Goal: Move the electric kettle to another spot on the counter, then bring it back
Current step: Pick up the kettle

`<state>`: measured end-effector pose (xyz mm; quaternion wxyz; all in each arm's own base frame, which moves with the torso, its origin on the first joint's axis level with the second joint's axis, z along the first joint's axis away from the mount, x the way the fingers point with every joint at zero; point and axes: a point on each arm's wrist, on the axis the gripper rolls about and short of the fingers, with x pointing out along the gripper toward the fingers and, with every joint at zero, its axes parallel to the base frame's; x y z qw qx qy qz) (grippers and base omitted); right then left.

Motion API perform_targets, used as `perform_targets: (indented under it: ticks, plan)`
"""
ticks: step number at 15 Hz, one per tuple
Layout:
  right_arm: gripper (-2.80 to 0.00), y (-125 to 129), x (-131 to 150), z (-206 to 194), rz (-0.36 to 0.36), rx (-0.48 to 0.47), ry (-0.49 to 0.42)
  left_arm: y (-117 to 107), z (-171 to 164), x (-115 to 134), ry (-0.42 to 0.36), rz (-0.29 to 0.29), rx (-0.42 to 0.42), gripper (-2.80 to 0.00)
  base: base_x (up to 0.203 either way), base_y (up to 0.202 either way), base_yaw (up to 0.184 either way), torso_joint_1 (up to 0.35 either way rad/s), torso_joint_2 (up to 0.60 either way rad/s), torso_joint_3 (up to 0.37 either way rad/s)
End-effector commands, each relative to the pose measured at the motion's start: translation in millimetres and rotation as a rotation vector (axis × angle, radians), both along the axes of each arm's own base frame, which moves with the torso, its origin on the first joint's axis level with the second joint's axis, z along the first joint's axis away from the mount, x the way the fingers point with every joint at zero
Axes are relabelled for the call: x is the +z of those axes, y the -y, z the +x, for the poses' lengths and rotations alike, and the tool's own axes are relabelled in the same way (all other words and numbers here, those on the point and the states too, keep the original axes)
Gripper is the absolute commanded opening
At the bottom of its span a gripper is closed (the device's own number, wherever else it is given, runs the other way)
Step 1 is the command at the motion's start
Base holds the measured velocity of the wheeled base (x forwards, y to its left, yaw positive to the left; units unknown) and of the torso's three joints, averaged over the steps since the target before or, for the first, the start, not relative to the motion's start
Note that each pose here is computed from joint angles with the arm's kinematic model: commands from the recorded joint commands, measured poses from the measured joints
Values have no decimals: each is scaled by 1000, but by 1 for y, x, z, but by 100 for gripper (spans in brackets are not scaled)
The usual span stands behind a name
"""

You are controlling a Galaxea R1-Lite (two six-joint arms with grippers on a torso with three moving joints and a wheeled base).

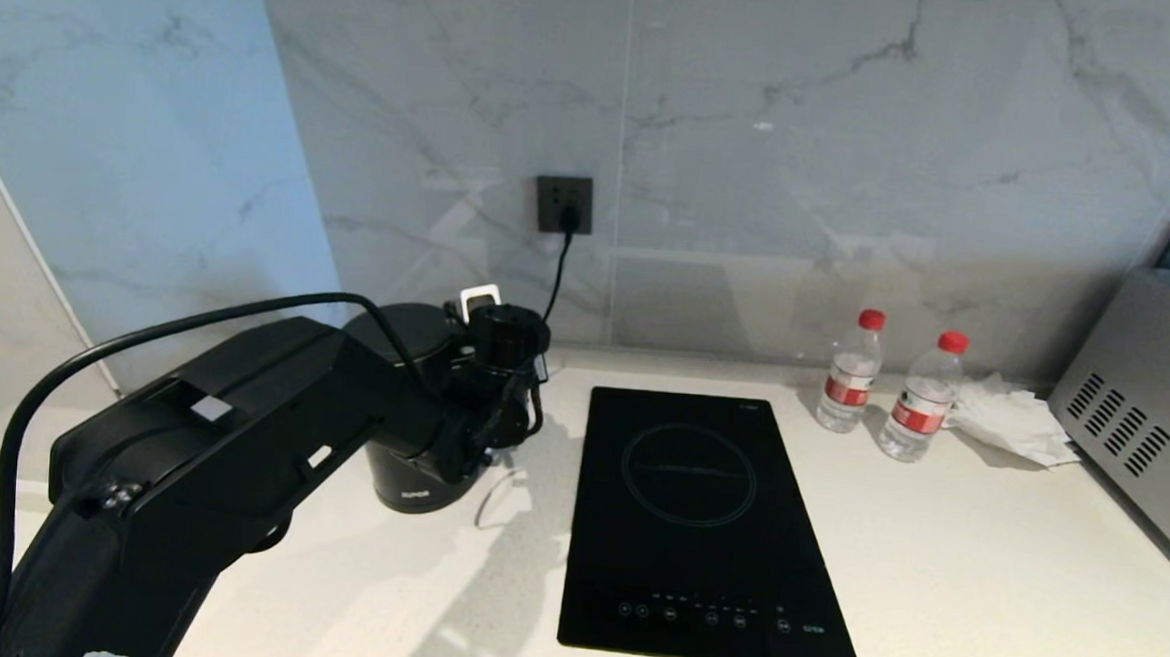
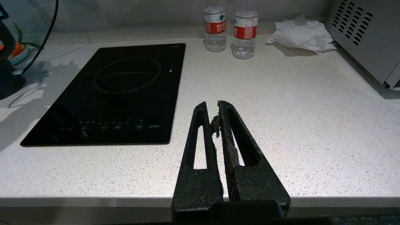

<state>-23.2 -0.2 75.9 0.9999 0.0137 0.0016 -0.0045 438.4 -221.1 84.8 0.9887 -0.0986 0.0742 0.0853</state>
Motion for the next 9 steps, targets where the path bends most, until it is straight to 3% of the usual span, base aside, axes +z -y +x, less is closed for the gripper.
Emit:
perform_targets:
  ticks: [1,9]
  plan:
    - [-280,0,0,0,0,0,-1,1,0,5,14,0,0,-280,0,0,0,0,0,0]
    - [-280,0,0,0,0,0,-1,2,5,34,85,20,-4,-280,0,0,0,0,0,0]
